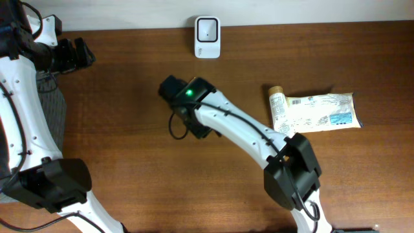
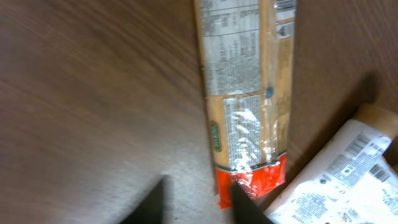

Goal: Scan the item barcode

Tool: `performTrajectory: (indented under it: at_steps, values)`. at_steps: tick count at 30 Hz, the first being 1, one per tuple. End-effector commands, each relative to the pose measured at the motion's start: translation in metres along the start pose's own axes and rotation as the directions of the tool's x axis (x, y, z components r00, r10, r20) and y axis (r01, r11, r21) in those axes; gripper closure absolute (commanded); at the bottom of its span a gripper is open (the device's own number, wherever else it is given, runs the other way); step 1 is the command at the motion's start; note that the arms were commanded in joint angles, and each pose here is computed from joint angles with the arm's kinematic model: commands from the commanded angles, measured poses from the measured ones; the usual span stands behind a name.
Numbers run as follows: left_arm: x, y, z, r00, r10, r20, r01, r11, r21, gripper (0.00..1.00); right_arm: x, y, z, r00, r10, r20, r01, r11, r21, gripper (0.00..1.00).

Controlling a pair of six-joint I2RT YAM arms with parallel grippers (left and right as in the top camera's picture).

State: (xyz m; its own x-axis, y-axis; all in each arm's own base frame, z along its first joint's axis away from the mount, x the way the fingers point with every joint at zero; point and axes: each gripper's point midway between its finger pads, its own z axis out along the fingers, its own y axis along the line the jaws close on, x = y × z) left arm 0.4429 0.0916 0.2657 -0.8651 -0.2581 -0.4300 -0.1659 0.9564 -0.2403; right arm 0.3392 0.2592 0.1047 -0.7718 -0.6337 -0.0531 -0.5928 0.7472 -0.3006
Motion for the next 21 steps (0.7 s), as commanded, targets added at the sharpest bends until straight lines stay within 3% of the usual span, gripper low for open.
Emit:
performTrajectory:
  at_steps: [1,4,10,12,16,18,21]
  values:
    - [-0.002,-0.001,-0.006,1.000,0.000,0.016,0.000,1.000,0.003,0.01,0.006,-0.029,0.019,0.999,-0.011,-0.039,0.010,0.999,-0.048,0.42]
    - [-0.002,-0.001,-0.006,1.000,0.000,0.016,0.000,1.000,0.003,0.01,0.013,-0.026,0.043,0.995,-0.071,-0.068,0.067,0.996,-0.062,0.41]
    - [-0.002,-0.001,-0.006,1.000,0.000,0.016,0.000,1.000,0.003,0.01,0.015,-0.032,0.089,0.977,-0.205,-0.050,0.208,0.976,0.070,0.33]
    - [-0.002,-0.001,-0.006,1.000,0.000,0.016,0.000,1.000,0.003,0.01,0.016,-0.039,0.100,0.975,-0.216,-0.046,0.220,0.967,0.126,0.28]
    - [-0.002,-0.001,-0.006,1.000,0.000,0.016,0.000,1.000,0.003,0.01,0.025,-0.036,0.119,0.970,-0.237,-0.052,0.243,0.960,0.143,0.28]
    - [-0.002,-0.001,-0.006,1.000,0.000,0.016,0.000,1.000,0.003,0.01,0.030,-0.034,0.125,0.971,-0.232,-0.059,0.238,0.961,0.141,0.33]
    - [-0.002,-0.001,-0.006,1.000,0.000,0.015,0.000,1.000,0.003,0.01,0.040,-0.030,0.128,0.967,-0.241,-0.087,0.250,0.960,0.122,0.51]
